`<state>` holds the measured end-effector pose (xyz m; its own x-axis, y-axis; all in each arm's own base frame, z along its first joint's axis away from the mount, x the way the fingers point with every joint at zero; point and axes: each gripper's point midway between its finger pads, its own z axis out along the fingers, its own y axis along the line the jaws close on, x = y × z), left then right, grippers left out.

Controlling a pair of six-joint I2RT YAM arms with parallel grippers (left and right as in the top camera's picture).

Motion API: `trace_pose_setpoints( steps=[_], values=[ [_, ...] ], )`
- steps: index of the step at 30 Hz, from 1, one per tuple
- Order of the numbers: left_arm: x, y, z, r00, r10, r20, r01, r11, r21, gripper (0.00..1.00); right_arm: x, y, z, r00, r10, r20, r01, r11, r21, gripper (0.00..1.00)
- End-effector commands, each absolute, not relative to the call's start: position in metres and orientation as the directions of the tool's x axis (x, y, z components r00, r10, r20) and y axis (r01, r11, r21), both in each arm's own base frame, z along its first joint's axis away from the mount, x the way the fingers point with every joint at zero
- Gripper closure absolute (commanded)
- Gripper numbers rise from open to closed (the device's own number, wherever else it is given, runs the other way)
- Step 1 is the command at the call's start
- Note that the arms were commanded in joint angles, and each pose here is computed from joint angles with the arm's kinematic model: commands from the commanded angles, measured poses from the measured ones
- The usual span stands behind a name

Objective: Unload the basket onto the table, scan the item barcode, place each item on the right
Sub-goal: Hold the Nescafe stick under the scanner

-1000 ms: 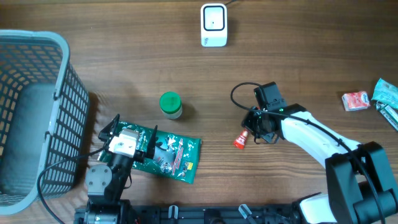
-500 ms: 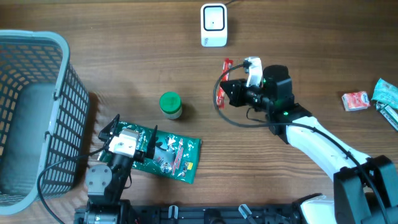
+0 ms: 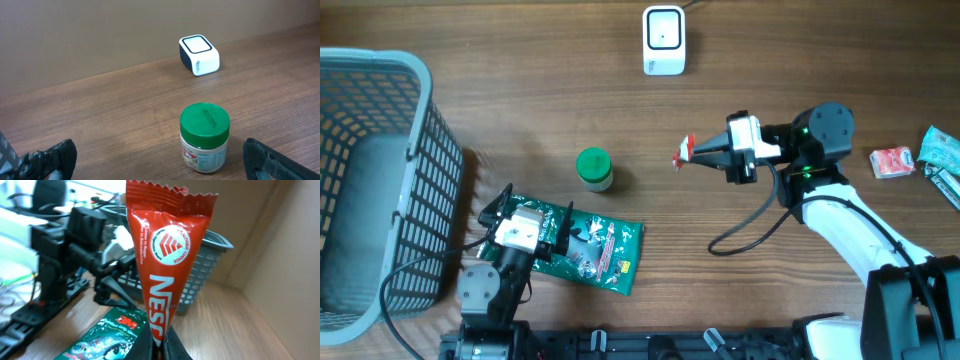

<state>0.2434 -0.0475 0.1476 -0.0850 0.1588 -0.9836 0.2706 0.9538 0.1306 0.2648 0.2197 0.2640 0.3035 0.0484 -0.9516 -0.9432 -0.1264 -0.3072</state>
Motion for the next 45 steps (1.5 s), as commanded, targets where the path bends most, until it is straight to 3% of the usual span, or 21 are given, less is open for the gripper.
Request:
trace_pose_setpoints(
  steps=[1, 8, 12, 16, 20, 22, 24, 26, 29, 30, 34, 40, 45],
  values=[
    [0.242, -0.051, 0.147, -0.084, 0.153, -0.985, 0.286, 0.95, 0.123, 0.0, 0.251, 0.217, 0.268, 0.386, 0.073, -0.919, -0.897, -0.203, -0.393, 0.96],
    [0.242, -0.051, 0.147, -0.084, 0.153, -0.985, 0.286, 0.95, 0.123, 0.0, 0.26, 0.21, 0.268, 0.188, 0.024, -0.982, -0.967, -0.172, -0.189, 0.96],
    [0.242, -0.051, 0.147, -0.084, 0.153, -0.985, 0.286, 0.95, 0.123, 0.0, 0.297, 0.197, 0.273, -0.167, 0.033, -0.985, -0.985, 0.028, 0.167, 0.96],
    [0.242, -0.051, 0.147, -0.084, 0.153, -0.985, 0.285, 0.95, 0.123, 0.0, 0.34, 0.182, 0.25, -0.445, 0.121, -0.887, -0.854, 0.241, 0.461, 0.96],
    [0.242, -0.051, 0.147, -0.084, 0.153, -0.985, 0.286, 0.95, 0.123, 0.0, 0.351, 0.178, 0.221, -0.74, 0.211, -0.639, -0.58, 0.28, 0.765, 0.96],
    [0.242, -0.051, 0.147, -0.084, 0.153, -0.985, 0.286, 0.95, 0.123, 0.0, 0.351, 0.177, 0.22, -0.844, 0.264, -0.467, -0.414, 0.232, 0.88, 0.96],
    [0.242, -0.051, 0.147, -0.084, 0.153, -0.985, 0.286, 0.95, 0.123, 0.0, 0.338, 0.178, 0.224, -0.957, 0.253, -0.143, -0.121, 0.102, 0.987, 0.96],
    [0.242, -0.051, 0.147, -0.084, 0.153, -0.985, 0.286, 0.95, 0.123, 0.0, 0.315, 0.175, 0.23, -0.964, 0.135, 0.229, 0.232, 0.001, 0.973, 0.95],
    [0.242, -0.051, 0.147, -0.084, 0.153, -0.985, 0.286, 0.95, 0.123, 0.0, 0.296, 0.16, 0.239, -0.811, 0.01, 0.585, 0.585, -0.012, 0.811, 0.89],
    [0.242, -0.051, 0.147, -0.084, 0.153, -0.985, 0.285, 0.95, 0.123, 0.0, 0.297, 0.153, 0.24, -0.787, 0.013, 0.617, 0.617, -0.019, 0.787, 0.96],
    [0.242, -0.051, 0.147, -0.084, 0.153, -0.985, 0.286, 0.95, 0.123, 0.0, 0.309, 0.122, 0.243, -0.787, 0.092, 0.611, 0.605, -0.08, 0.792, 0.96],
    [0.242, -0.051, 0.147, -0.084, 0.153, -0.985, 0.286, 0.95, 0.123, 0.0, 0.292, 0.122, 0.277, -0.86, 0.116, 0.498, 0.493, -0.068, 0.867, 0.96],
    [0.242, -0.051, 0.147, -0.084, 0.153, -0.985, 0.285, 0.95, 0.123, 0.0, 0.27, 0.092, 0.333, -0.957, 0.271, 0.105, 0.106, -0.012, 0.994, 0.96]
  ],
)
